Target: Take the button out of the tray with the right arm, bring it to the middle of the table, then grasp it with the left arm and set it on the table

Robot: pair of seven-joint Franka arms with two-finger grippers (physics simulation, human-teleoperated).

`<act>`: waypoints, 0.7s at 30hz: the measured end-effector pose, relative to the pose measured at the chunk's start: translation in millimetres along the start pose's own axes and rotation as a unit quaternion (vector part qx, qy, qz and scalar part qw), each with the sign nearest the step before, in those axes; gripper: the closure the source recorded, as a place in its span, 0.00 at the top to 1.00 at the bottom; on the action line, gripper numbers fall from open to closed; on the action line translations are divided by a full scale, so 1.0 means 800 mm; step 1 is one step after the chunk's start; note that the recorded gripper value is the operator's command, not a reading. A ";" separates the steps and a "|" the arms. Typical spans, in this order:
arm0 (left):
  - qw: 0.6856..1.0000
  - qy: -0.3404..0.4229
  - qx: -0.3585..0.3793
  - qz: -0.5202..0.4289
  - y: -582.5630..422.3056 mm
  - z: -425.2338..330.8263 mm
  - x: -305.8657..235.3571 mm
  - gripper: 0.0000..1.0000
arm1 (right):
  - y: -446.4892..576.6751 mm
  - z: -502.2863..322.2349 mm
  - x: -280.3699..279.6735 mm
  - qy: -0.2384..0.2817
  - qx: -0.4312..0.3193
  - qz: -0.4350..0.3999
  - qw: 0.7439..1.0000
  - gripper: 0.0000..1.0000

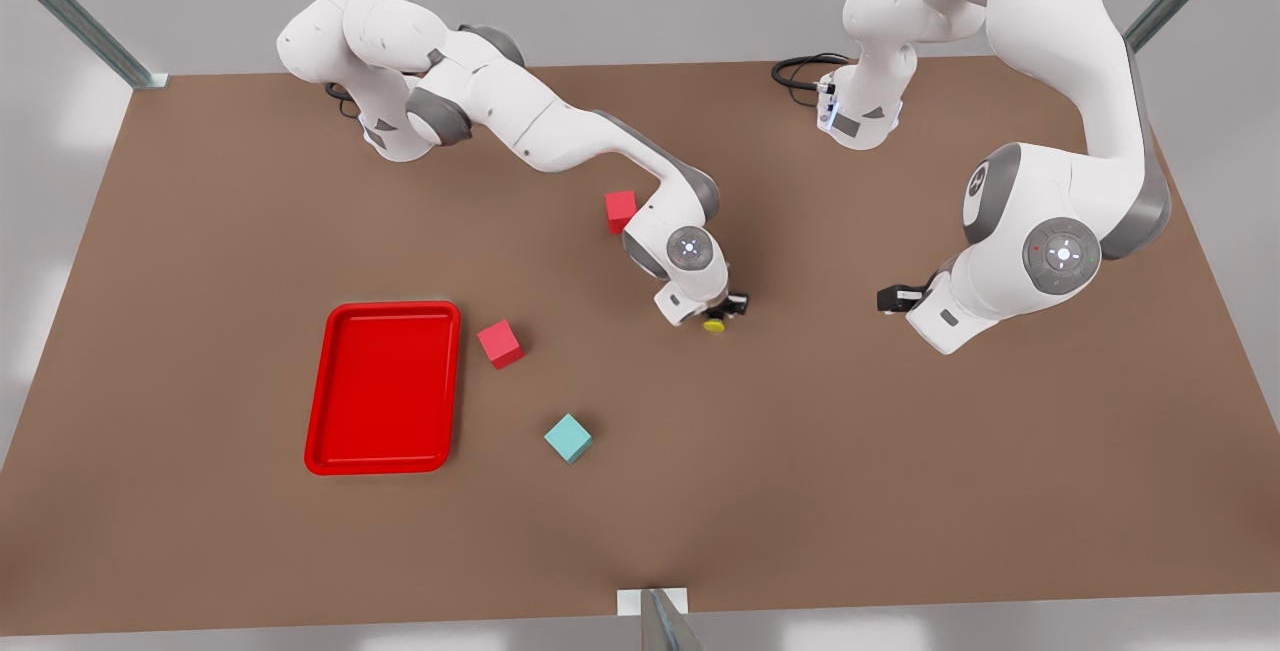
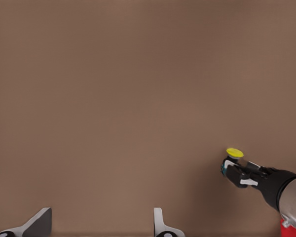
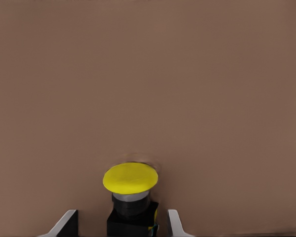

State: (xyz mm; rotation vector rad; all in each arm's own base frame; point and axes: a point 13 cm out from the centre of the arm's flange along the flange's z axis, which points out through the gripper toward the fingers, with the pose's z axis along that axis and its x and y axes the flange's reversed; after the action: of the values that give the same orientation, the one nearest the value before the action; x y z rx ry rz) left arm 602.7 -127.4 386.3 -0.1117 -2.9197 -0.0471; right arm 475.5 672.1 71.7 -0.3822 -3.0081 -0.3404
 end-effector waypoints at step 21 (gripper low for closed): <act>0.993 0.044 -0.041 0.103 -0.234 0.338 0.084 1.00 | -0.666 -0.658 -0.303 -0.019 0.139 0.166 0.976 1.00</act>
State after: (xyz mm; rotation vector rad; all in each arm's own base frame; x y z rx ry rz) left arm 463.7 -298.4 133.0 -0.4119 -2.8030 -0.1342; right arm 604.9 -9.5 443.4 -0.8499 -2.8944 0.1133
